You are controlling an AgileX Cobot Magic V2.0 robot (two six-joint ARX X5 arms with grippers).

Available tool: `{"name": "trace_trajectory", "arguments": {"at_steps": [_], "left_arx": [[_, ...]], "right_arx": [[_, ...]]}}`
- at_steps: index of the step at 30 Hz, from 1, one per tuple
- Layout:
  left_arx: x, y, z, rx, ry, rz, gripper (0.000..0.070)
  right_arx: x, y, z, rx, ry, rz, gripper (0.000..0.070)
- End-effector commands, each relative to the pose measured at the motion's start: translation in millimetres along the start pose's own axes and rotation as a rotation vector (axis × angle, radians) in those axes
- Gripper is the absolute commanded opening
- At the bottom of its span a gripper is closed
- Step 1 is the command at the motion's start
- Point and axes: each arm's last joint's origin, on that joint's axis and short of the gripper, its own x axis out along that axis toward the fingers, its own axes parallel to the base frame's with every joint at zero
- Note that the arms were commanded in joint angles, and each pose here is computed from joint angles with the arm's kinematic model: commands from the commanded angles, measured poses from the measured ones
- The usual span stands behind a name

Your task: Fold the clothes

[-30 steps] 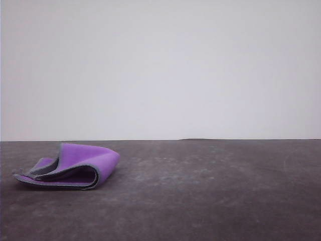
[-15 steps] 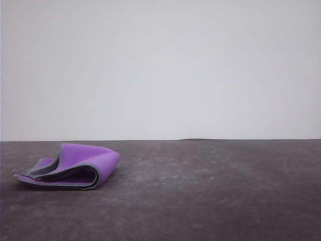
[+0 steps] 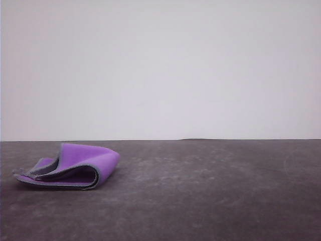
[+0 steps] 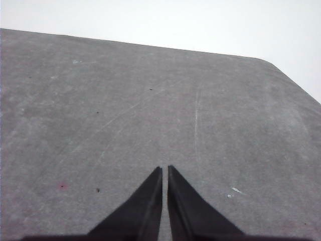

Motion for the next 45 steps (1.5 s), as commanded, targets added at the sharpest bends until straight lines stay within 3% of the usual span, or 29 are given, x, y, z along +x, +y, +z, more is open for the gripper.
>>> {"name": "trace_trajectory", "arguments": {"at_steps": [1,45], "left_arx": [[2.0,0.5,-6.7,-0.004,0.028,0.000,0.0016],[2.0,0.5,-6.6,-0.004,0.028,0.000,0.0016]], "right_arx": [[0.3,0.1,-0.2,0.017,-0.008,0.000,0.0015],[0.3,0.1,-0.2,0.017,-0.008,0.000,0.0015]]}}
